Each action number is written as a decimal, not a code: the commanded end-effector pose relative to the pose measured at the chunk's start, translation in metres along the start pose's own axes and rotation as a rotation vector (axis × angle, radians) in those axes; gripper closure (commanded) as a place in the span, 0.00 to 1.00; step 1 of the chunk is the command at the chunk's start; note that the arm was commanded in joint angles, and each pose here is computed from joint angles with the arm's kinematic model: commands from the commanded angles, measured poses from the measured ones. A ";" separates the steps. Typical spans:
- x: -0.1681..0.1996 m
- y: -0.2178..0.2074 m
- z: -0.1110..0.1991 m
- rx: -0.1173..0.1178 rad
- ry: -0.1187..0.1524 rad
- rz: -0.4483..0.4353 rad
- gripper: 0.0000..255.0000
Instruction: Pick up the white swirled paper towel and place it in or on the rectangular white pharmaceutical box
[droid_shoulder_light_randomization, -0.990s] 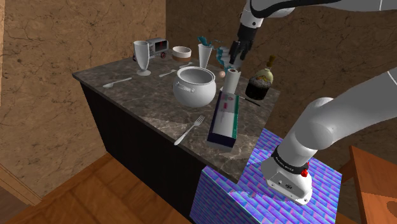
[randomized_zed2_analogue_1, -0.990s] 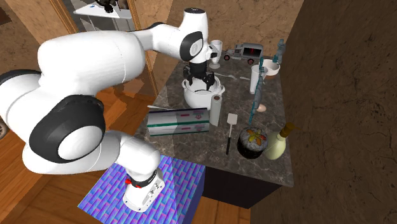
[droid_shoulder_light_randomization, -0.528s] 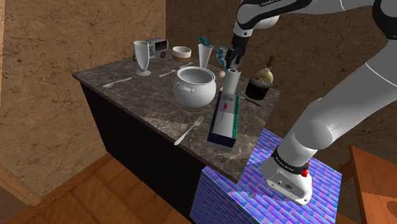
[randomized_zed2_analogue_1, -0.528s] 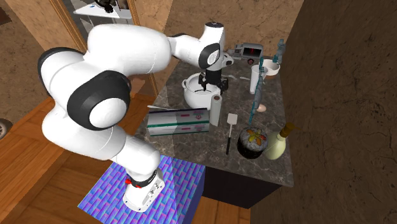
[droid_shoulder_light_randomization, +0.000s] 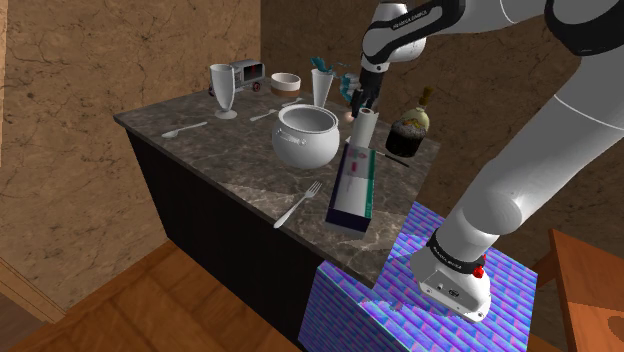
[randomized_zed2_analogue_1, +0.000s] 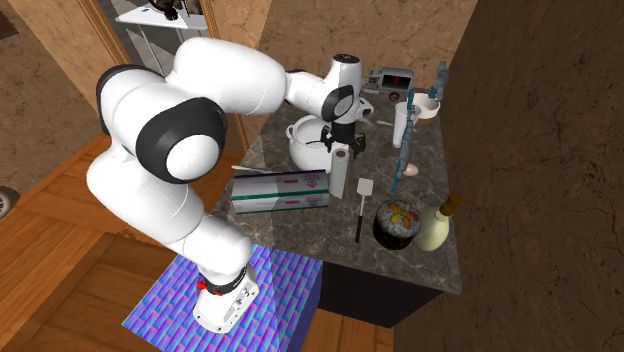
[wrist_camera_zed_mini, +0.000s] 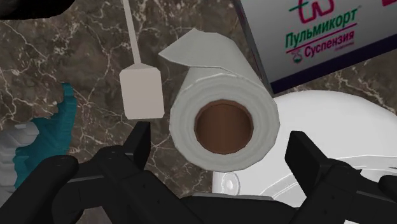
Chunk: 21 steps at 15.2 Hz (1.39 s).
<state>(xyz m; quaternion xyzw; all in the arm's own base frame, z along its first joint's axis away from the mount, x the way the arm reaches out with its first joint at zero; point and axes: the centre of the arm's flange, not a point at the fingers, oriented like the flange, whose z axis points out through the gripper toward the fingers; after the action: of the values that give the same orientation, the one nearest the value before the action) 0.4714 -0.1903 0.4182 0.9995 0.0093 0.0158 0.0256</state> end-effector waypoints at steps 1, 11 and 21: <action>0.001 0.000 0.011 0.000 0.000 0.000 0.00; 0.001 0.000 0.014 0.000 0.000 0.000 1.00; 0.001 0.000 0.008 0.000 0.000 0.000 1.00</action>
<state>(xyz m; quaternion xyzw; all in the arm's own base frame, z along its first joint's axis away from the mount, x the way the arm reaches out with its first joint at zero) 0.4729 -0.1905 0.4075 0.9995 0.0096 0.0165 0.0255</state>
